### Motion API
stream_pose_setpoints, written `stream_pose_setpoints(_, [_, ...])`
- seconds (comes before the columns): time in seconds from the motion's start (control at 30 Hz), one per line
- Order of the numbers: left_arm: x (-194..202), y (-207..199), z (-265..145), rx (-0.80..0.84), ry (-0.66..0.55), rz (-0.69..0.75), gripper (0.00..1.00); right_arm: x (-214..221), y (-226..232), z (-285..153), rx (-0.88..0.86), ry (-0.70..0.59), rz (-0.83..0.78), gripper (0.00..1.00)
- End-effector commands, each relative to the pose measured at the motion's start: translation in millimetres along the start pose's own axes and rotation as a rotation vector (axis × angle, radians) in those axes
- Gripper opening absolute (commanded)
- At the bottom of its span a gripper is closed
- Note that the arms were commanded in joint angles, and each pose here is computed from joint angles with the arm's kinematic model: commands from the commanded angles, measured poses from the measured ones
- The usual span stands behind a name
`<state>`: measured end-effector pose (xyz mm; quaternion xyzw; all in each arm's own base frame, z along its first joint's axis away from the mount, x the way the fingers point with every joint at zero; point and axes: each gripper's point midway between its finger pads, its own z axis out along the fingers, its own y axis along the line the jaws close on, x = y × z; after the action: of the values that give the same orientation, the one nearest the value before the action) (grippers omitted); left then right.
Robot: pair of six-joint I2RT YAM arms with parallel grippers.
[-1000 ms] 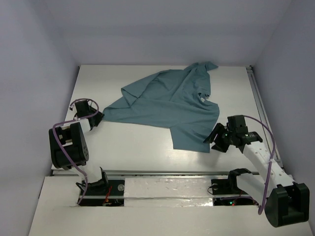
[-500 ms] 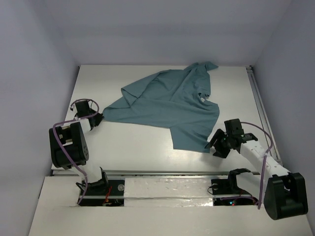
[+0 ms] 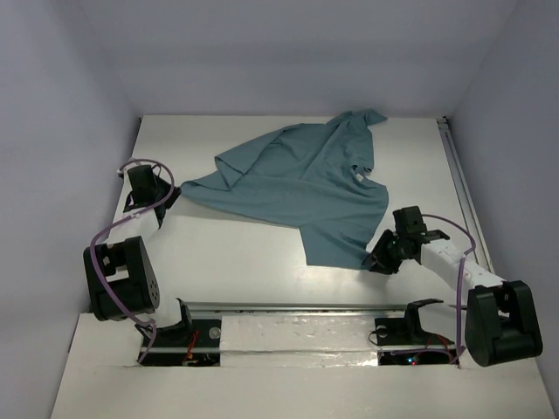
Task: Fold and stack the t-shirts
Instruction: Flatten out the tshirt
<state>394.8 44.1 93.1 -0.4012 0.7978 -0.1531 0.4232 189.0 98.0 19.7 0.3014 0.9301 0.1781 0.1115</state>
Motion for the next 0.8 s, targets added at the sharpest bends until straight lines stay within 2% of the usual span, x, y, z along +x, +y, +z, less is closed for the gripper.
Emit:
stream_pose_setpoints(0.0, [-31, -32, -16, 0.063, -0.089, 0.042, 0.00, -15, 0, 6, 0.031, -0.059, -0.014, 0.38])
stream_pose_setpoints(0.37, [-42, -51, -15, 0.091, -0.108, 0.067, 0.00, -13, 3, 17, 0.068, -0.026, -0.045, 0.40])
stream_pose_setpoints(0.4, [-43, -52, -16, 0.093, -0.113, 0.067, 0.00, -12, 4, 17, 0.067, -0.024, -0.045, 0.37])
stream_pose_setpoints(0.43, [-44, -53, -16, 0.095, -0.115, 0.067, 0.00, -13, 4, 18, 0.067, -0.024, -0.046, 0.24])
stream_pose_setpoints(0.6, [-45, -58, -18, 0.104, -0.121, 0.074, 0.00, -13, 0, 22, 0.088, -0.018, -0.055, 0.16])
stream_pose_setpoints(0.77, [-45, -61, -18, 0.106, -0.123, 0.083, 0.00, -13, 1, 25, 0.092, -0.009, -0.083, 0.00])
